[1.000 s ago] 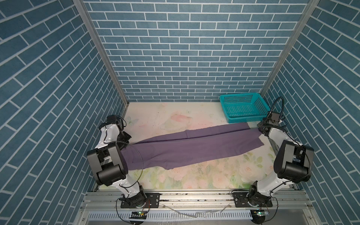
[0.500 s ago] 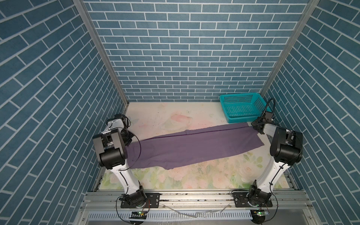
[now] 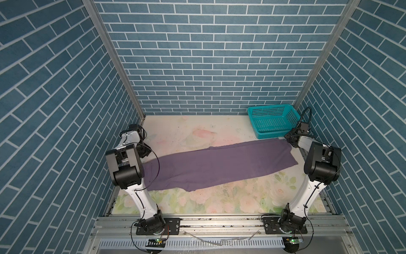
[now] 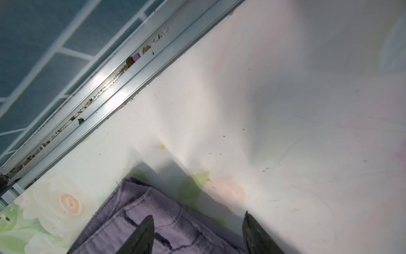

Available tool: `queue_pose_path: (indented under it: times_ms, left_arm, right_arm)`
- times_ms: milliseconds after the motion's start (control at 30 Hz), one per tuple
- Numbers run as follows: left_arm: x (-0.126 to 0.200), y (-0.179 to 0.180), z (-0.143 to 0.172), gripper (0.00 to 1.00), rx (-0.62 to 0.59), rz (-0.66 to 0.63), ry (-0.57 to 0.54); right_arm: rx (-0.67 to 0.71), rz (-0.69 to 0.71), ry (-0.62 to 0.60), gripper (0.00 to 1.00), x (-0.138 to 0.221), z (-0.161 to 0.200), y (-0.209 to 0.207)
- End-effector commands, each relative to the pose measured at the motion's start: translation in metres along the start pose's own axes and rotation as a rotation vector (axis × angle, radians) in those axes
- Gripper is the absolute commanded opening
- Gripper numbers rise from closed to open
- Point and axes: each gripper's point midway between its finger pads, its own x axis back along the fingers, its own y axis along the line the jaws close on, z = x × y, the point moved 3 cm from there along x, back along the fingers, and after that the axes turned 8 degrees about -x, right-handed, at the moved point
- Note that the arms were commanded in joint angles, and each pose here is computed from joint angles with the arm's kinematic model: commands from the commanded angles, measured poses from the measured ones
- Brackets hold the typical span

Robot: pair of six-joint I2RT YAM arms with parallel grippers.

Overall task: Fold and stack the trousers
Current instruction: Fold the trousers at the center of the table, then move the trousers to the center of the table.

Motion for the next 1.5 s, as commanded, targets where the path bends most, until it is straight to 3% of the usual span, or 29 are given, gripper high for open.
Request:
queue_pose_path:
  times_ms: [0, 67, 200, 267, 333, 500, 667, 767, 833, 1100, 1200, 1467]
  left_arm:
    - [0.048, -0.003, 0.004, 0.65, -0.047, -0.001, -0.09]
    - [0.066, -0.007, 0.013, 0.65, -0.089, 0.008, -0.126]
    - [0.079, -0.005, 0.04, 0.6, -0.121, 0.063, -0.141]
    - [0.079, 0.002, 0.058, 0.58, -0.132, 0.08, -0.129]
    - [0.073, 0.007, 0.078, 0.54, -0.142, 0.102, -0.117]
    - [0.047, 0.019, 0.126, 0.48, -0.141, 0.157, -0.065]
    - [0.029, 0.024, 0.142, 0.69, -0.182, 0.14, -0.004]
    - [0.018, 0.024, 0.15, 0.71, -0.194, 0.135, 0.037]
    - [0.011, 0.023, 0.155, 0.72, -0.19, 0.14, 0.059]
    - [-0.014, 0.02, 0.167, 0.71, -0.192, 0.132, 0.14]
    - [-0.017, 0.02, 0.165, 0.71, -0.191, 0.113, 0.142]
    - [-0.023, 0.017, 0.159, 0.68, -0.148, 0.107, 0.121]
  right_arm:
    - [0.028, 0.008, -0.001, 0.52, 0.041, -0.007, 0.003]
    - [0.024, 0.028, 0.006, 0.52, 0.058, 0.004, -0.009]
    - [0.036, 0.057, 0.064, 0.36, 0.08, 0.03, -0.031]
    - [0.046, 0.083, 0.079, 0.24, 0.091, 0.041, -0.044]
    - [0.04, 0.099, 0.086, 0.0, 0.1, 0.049, -0.053]
    - [0.034, 0.133, 0.146, 0.0, 0.116, 0.066, -0.067]
    - [0.071, 0.227, 0.2, 0.01, 0.123, 0.077, -0.087]
    - [0.088, 0.282, 0.24, 0.28, 0.122, 0.082, -0.098]
    - [0.082, 0.313, 0.263, 0.34, 0.119, 0.084, -0.107]
    - [-0.002, 0.357, 0.278, 0.37, 0.104, 0.08, -0.135]
    - [-0.015, 0.367, 0.272, 0.42, 0.099, 0.076, -0.14]
    - [-0.06, 0.339, 0.296, 0.42, 0.068, 0.076, -0.135]
